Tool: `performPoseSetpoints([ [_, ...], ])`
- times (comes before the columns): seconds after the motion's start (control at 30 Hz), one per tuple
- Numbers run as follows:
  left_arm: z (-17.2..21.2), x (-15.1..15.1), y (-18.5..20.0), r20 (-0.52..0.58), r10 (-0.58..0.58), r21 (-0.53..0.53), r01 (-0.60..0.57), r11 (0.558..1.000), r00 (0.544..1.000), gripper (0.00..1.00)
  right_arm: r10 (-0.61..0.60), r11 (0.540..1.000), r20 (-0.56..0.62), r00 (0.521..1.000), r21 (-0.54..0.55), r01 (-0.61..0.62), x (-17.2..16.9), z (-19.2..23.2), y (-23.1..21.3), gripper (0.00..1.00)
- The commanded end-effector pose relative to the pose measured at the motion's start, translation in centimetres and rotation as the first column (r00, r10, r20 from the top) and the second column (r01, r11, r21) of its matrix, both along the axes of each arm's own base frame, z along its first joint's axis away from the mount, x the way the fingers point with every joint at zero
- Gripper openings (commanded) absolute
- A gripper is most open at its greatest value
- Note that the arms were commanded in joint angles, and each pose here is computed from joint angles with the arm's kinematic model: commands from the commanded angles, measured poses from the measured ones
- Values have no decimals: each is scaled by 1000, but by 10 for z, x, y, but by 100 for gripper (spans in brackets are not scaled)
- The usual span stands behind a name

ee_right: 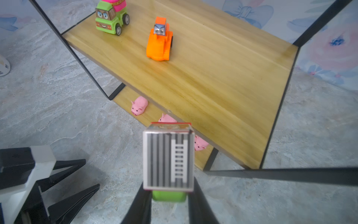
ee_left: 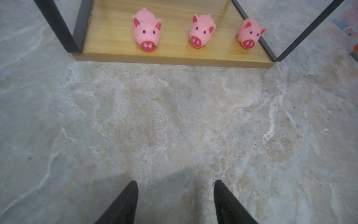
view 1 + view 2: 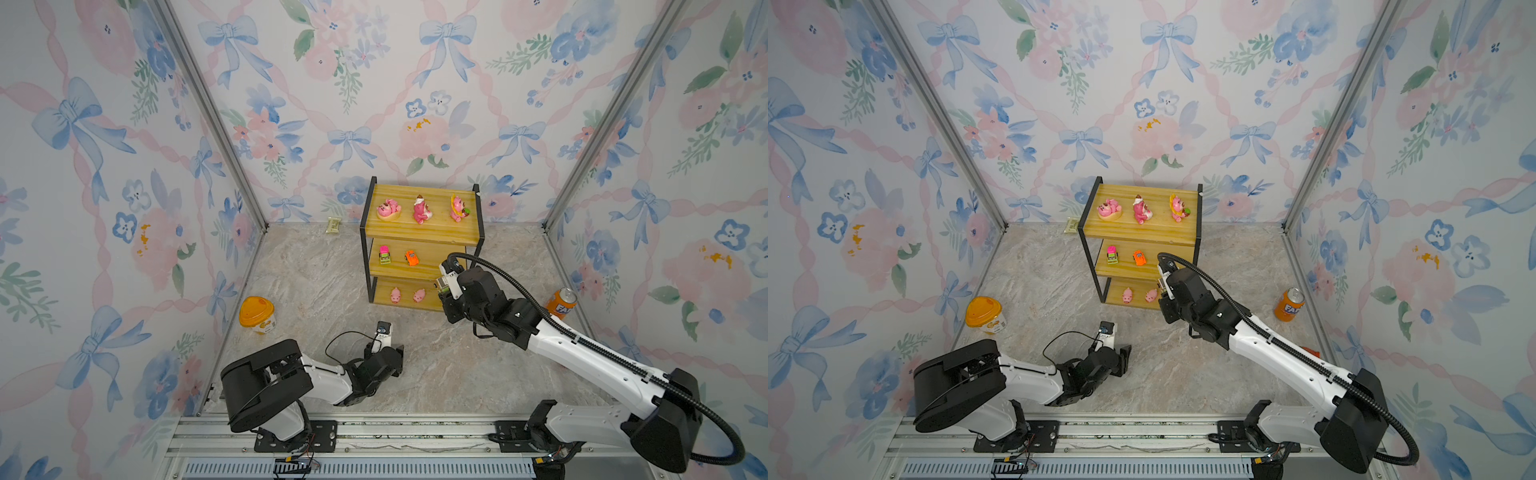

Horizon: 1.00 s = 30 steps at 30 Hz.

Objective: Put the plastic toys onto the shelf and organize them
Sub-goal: 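Lift the striped-box green truck with the right gripper toward the middle shelf, then carry the truck over the middle shelf beside the orange bulldozer and lower it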

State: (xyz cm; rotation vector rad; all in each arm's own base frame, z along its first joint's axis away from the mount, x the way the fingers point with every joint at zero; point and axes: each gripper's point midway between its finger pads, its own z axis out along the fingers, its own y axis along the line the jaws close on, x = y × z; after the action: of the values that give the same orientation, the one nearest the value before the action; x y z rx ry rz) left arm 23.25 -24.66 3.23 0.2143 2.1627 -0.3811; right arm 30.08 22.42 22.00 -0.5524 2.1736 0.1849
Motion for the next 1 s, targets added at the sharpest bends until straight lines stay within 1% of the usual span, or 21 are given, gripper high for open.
performPoseSetpoints([
  [0.0,-1,0,6,13,0,33,-1,999,1000,63,-69,998,42,997,13,69,10,19,-11,26],
  [0.3,-4,0,6,13,-7,50,7,999,1000,63,-137,990,73,988,46,134,28,22,-9,26],
  [0.47,-6,0,6,16,-14,68,13,998,1000,63,-154,986,82,985,74,149,36,25,-3,26],
  [0.97,-8,-1,-3,7,-56,81,56,995,998,63,-161,986,75,984,47,158,59,12,15,26],
])
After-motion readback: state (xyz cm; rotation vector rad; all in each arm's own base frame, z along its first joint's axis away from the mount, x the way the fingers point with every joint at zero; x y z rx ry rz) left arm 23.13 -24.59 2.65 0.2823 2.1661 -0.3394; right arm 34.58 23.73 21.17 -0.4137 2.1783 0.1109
